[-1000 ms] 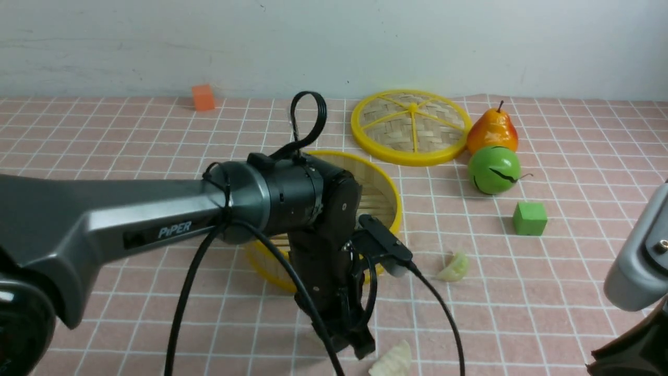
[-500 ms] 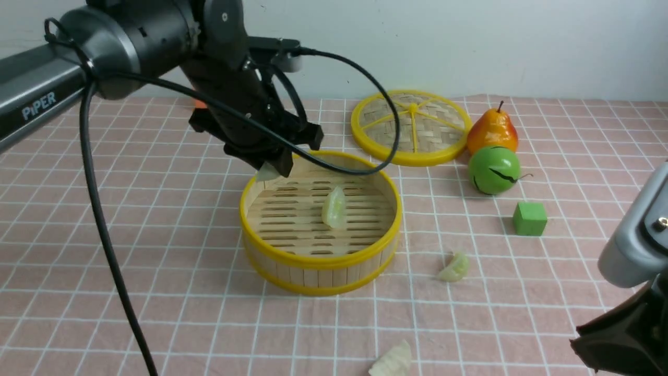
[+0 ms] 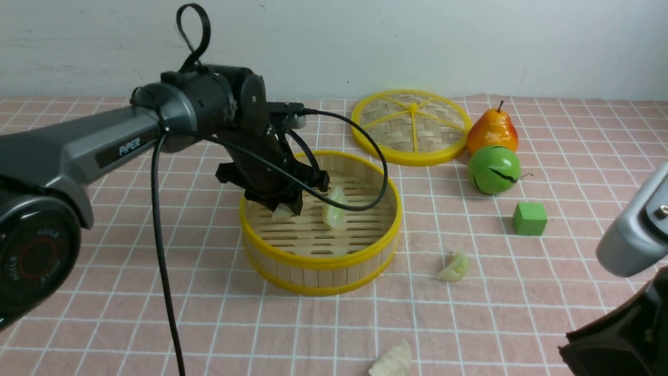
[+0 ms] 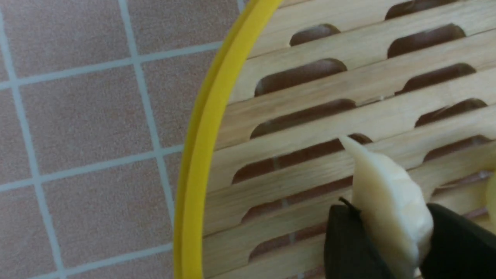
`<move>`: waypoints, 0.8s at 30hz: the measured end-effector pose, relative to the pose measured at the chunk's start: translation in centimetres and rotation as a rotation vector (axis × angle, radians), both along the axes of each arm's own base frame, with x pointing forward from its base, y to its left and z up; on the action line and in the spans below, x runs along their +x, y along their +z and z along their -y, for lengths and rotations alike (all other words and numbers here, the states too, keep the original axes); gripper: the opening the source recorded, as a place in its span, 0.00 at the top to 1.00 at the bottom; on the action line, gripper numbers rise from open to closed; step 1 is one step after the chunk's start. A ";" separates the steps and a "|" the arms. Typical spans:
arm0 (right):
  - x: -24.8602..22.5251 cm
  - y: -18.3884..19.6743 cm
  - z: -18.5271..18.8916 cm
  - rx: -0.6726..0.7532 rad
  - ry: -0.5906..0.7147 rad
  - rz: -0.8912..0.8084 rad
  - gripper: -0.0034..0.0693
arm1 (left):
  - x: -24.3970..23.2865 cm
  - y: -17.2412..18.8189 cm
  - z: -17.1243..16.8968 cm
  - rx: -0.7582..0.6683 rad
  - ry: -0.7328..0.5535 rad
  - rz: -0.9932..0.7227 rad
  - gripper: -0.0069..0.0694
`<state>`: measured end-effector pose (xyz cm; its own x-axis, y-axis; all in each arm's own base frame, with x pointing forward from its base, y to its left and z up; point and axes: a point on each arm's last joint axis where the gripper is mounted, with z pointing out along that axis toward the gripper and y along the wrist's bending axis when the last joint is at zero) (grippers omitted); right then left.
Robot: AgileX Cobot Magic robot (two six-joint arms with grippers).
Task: Put the dumplings into the steamer on the table with the pink tablecloth.
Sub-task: 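Place the dumpling into the bamboo steamer basket with the left gripper, then reach for and grasp a dumpling lying on the table beside the steamer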
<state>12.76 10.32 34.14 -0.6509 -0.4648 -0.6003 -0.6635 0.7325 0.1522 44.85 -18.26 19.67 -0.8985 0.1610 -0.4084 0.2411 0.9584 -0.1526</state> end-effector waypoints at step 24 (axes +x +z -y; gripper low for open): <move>-0.1 6.7 2.3 -0.027 -0.163 0.237 0.78 | -10.8 13.8 8.2 0.013 -0.340 0.013 0.38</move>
<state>12.70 7.98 40.86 -0.5618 -0.3836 -0.7329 -0.5513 0.8342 -0.0141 34.02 -26.51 33.52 -0.7869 0.4560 -0.4157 0.5495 0.8244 -0.1358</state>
